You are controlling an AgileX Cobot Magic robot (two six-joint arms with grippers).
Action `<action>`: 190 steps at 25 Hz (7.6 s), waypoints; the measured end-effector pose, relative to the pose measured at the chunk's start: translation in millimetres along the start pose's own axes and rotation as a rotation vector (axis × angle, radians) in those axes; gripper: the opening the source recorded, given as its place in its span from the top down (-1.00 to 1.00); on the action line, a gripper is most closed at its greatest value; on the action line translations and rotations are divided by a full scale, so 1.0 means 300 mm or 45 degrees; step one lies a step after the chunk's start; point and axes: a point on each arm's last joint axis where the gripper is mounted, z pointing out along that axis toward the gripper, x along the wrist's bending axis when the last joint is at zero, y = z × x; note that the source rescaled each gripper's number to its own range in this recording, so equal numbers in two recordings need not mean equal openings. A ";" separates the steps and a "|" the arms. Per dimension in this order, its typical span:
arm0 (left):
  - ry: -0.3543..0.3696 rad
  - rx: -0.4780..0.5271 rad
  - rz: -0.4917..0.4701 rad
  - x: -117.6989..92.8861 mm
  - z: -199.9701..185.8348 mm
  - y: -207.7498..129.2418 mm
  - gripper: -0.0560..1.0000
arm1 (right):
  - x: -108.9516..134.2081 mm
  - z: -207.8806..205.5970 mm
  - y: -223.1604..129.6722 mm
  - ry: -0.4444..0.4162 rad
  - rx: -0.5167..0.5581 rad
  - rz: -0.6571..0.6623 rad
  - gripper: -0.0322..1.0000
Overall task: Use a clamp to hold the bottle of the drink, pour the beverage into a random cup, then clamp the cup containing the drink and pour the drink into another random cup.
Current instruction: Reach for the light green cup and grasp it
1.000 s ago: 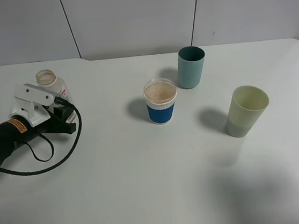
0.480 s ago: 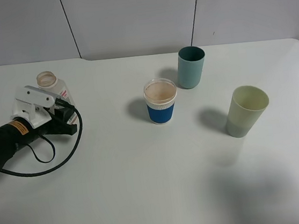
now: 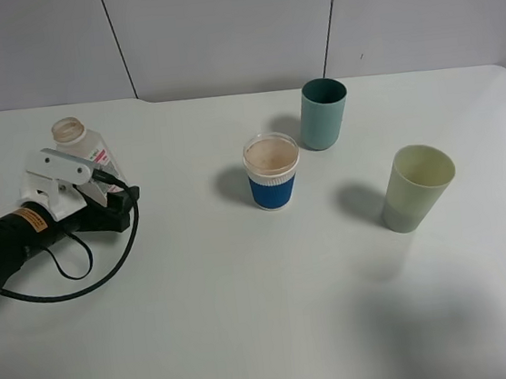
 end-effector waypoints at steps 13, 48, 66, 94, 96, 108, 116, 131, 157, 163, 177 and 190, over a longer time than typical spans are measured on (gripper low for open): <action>0.156 0.017 -0.071 -0.020 -0.232 0.038 -0.98 | 0.000 0.000 0.000 0.000 0.000 0.000 -0.57; 0.677 -0.123 -0.107 0.029 -0.840 0.553 -0.98 | 0.000 0.000 0.000 0.000 0.000 0.000 -0.57; 0.637 -0.059 -0.279 -0.193 -1.143 0.431 -0.99 | 0.000 0.000 0.000 0.000 0.000 0.000 -0.57; 0.517 0.133 -0.276 -0.168 -1.106 0.349 -0.99 | 0.000 0.000 0.000 0.000 0.000 0.000 -0.57; 0.481 0.133 -0.260 -0.167 -1.106 0.349 -0.99 | 0.000 0.000 0.000 0.000 0.000 0.000 -0.57; 0.469 0.133 -0.255 -0.167 -1.106 0.349 -0.99 | 0.000 0.000 0.000 0.000 0.000 0.000 -0.57; 0.470 0.132 -0.256 -0.167 -1.106 0.349 -0.99 | 0.000 0.000 0.000 0.000 0.000 0.000 -0.57; 0.470 0.132 -0.258 -0.167 -1.106 0.349 -0.99 | 0.000 0.000 0.000 0.000 0.000 0.000 -0.57; 0.470 0.132 -0.258 -0.167 -1.106 0.349 -0.99 | 0.039 0.287 0.223 0.077 0.207 -0.008 -0.57; 0.470 0.132 -0.258 -0.167 -1.106 0.349 -0.99 | 0.081 0.374 0.261 0.157 0.143 -0.140 -0.57; 0.470 0.132 -0.258 -0.167 -1.106 0.349 -0.99 | 0.260 0.534 0.241 0.390 0.212 -0.279 -0.57; 0.470 0.132 -0.259 -0.167 -1.106 0.349 -0.99 | 0.337 0.627 0.227 0.550 0.203 -0.243 -0.57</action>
